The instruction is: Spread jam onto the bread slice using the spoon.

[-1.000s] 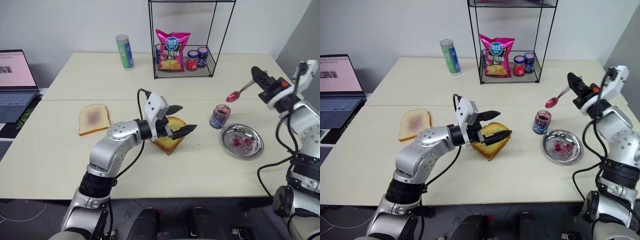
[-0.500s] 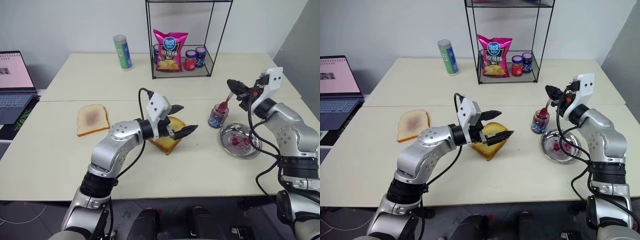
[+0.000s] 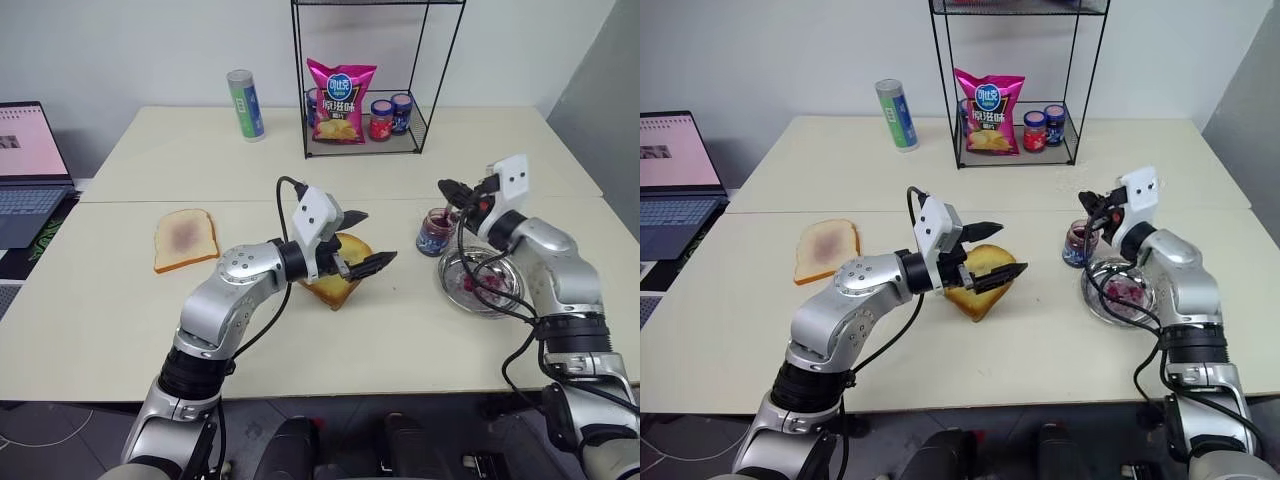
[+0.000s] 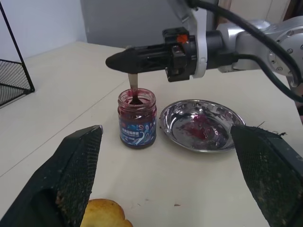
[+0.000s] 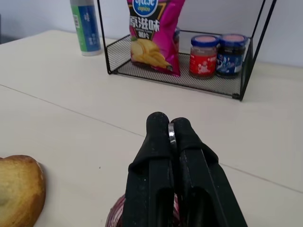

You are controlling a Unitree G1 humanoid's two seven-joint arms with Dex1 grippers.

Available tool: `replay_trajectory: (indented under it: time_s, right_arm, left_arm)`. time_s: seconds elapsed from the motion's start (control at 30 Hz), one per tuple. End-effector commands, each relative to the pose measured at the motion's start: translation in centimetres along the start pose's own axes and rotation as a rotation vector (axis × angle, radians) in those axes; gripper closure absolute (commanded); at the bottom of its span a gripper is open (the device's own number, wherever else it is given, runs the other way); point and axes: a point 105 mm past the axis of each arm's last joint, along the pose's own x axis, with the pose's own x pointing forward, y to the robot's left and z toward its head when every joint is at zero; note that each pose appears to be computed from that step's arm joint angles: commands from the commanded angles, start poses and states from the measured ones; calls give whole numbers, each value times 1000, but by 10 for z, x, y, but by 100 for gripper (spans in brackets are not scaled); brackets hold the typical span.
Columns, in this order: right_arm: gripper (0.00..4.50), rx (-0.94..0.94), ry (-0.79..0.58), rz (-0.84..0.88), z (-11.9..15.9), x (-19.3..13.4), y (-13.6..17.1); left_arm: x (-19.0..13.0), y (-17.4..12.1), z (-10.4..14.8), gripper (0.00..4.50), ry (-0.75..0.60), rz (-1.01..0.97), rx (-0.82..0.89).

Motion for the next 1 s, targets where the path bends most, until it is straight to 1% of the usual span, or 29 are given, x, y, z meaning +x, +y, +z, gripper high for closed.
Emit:
replay_trajectory:
  time_s: [0.03,0.27,0.37,0.43,0.5,0.73,1.0]
  right_arm:
    - [445,48,-77,-19,23,2,-4]
    - [445,421,-121,-50,32,-2,-12]
    - [445,490,-122,-60,33,-4,-13]
    - [445,588,-141,-82,36,-6,-19]
    - [445,648,-155,-98,39,-9,-23]
    - [445,692,-165,-149,41,-14,-33]
    - [445,676,-170,-196,41,-20,-43]
  left_arm:
    - [-1,-6,12,0,-32,-16,39]
    - [0,-6,15,0,-41,-17,43]
    - [0,-6,16,0,-43,-16,44]
    - [0,-5,15,0,-40,-15,46]
    - [0,-4,15,0,-38,-15,48]
    - [0,-1,16,0,-39,-12,52]
    - [1,-1,16,0,-40,-16,55]
